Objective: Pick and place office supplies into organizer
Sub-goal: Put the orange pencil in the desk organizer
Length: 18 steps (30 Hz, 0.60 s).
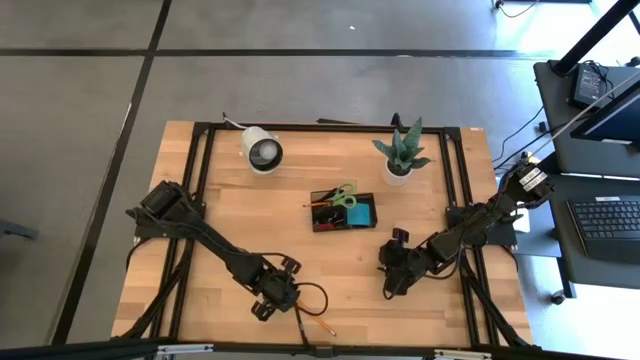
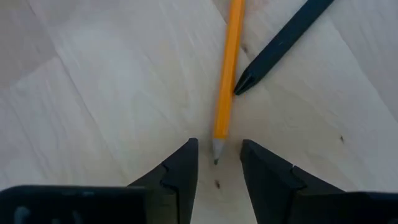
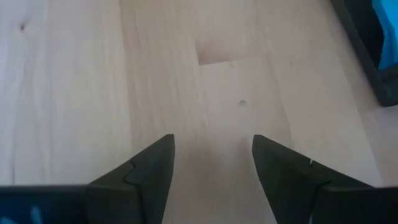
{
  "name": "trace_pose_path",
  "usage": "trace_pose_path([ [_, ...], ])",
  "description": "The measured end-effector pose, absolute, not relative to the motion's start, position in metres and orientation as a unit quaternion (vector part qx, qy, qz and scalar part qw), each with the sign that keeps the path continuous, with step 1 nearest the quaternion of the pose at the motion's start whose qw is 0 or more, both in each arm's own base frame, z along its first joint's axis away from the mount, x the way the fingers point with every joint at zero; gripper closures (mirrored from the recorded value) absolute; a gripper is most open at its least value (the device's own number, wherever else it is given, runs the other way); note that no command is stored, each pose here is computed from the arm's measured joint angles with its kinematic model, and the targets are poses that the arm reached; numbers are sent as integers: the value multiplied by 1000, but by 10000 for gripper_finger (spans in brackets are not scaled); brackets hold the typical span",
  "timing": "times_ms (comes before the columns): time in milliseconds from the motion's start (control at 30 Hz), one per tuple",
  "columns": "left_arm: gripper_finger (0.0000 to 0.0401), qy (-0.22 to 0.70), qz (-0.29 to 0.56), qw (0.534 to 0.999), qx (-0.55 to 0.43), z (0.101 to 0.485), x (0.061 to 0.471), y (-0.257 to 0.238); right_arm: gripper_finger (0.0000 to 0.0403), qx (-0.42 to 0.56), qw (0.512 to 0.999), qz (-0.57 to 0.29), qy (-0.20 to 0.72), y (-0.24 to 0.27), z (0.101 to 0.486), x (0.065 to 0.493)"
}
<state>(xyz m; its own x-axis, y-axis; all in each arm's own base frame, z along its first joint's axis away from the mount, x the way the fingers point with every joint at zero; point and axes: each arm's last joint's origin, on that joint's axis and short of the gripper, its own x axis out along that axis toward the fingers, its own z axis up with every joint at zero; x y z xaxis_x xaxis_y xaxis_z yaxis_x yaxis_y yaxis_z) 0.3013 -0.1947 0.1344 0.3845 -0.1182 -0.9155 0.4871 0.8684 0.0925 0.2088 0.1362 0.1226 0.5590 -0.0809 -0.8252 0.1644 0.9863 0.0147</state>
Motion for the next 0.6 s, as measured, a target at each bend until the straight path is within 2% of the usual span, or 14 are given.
trace_pose_path([
  [133,287,532,-190,806,176,127,302,-196,183,47,880,-65,468,136,123,209],
  [400,325,543,-185,800,174,125,300,-194,183,48,880,-64,468,137,123,209],
  [600,346,554,-154,808,132,125,303,-190,183,49,880,-64,468,137,123,209],
])
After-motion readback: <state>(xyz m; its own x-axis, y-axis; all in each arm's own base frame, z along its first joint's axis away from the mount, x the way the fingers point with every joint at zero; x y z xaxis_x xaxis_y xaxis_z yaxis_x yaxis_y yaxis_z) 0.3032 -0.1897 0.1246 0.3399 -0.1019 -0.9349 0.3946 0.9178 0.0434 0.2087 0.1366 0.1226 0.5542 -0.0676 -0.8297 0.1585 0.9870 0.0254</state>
